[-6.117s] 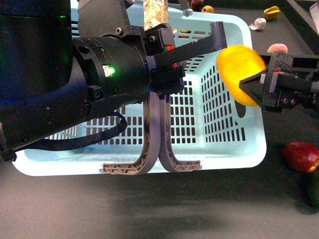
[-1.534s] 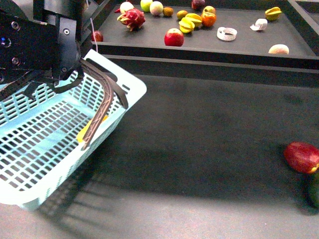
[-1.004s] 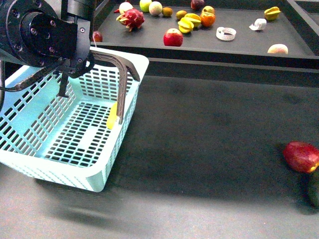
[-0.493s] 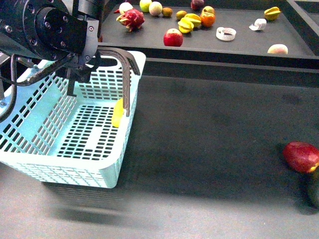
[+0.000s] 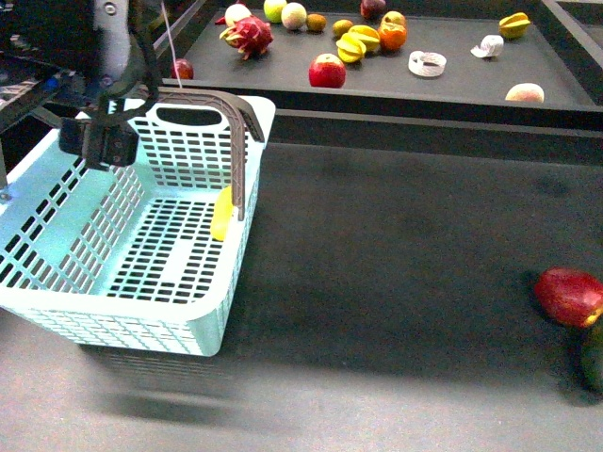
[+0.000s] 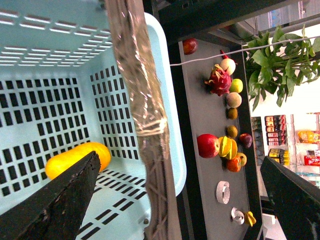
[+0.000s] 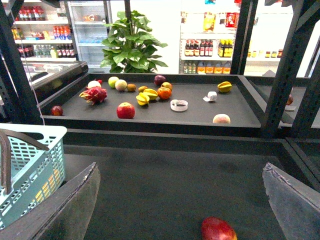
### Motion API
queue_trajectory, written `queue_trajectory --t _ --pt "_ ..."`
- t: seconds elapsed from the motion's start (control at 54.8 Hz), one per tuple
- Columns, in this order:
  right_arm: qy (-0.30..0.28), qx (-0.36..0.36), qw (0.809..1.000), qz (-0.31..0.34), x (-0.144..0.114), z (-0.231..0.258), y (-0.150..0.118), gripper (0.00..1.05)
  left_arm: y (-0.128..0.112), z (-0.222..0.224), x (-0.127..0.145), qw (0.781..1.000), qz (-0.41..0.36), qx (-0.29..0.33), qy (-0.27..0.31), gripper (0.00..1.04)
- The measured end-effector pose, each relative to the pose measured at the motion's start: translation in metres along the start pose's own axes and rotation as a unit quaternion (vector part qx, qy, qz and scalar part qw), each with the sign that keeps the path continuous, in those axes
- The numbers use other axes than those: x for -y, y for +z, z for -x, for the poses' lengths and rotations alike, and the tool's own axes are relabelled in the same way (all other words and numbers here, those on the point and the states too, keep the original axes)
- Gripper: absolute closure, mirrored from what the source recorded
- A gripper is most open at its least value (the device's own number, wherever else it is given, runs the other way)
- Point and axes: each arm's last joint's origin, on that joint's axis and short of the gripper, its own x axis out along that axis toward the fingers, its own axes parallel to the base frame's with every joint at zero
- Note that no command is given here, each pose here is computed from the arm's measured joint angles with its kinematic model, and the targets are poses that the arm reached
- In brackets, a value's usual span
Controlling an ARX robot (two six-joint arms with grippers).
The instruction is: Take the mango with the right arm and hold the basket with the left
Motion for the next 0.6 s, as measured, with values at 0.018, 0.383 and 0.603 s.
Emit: queue_trajectory --t 0.018,0.383,0.603 --pt "0.0 0.0 1.0 0.0 0.0 0.0 0.0 0.08 0.004 0.004 -0.002 1.0 0.0 0.002 0.0 0.08" --pt "0.0 0.0 1.0 0.0 0.0 0.0 0.0 0.08 0.075 0.1 -0.046 0.996 -0.064 0.069 0.01 0.08" --pt "0.0 0.0 1.0 0.0 0.0 0.0 0.0 0.08 0.074 0.172 -0.067 0.985 -0.131 0.112 0.006 0.08"
